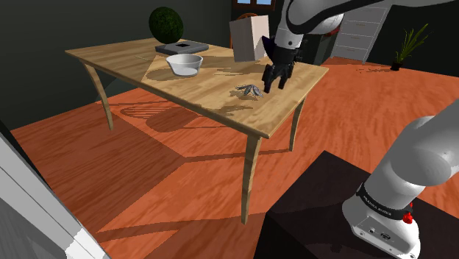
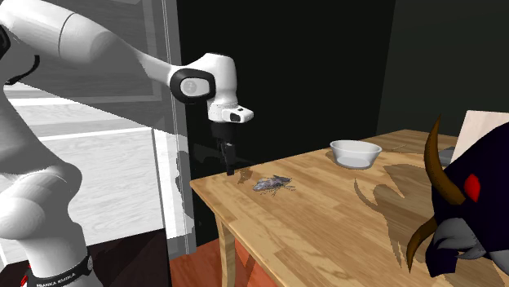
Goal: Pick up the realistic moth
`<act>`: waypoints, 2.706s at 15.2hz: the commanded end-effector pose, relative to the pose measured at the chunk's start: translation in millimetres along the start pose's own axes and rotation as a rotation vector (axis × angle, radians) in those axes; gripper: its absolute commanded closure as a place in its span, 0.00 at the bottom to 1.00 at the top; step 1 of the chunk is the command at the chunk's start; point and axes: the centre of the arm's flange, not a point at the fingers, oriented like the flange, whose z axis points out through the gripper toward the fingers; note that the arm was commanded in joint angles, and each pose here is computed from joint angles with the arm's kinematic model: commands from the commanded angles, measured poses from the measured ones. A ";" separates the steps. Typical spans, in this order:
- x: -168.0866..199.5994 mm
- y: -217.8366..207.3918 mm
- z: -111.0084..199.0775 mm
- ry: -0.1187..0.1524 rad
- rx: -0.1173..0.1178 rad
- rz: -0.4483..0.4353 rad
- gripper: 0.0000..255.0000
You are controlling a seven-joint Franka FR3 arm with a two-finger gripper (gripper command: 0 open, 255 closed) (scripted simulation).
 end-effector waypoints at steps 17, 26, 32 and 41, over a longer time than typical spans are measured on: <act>100.0 38.8 57.4 0.165 0.006 0.128 0.00; 99.7 38.2 57.6 0.165 0.006 0.128 1.00; 100.8 37.3 41.7 0.165 0.006 0.128 1.00; 103.1 33.1 -5.6 0.165 0.006 0.128 1.00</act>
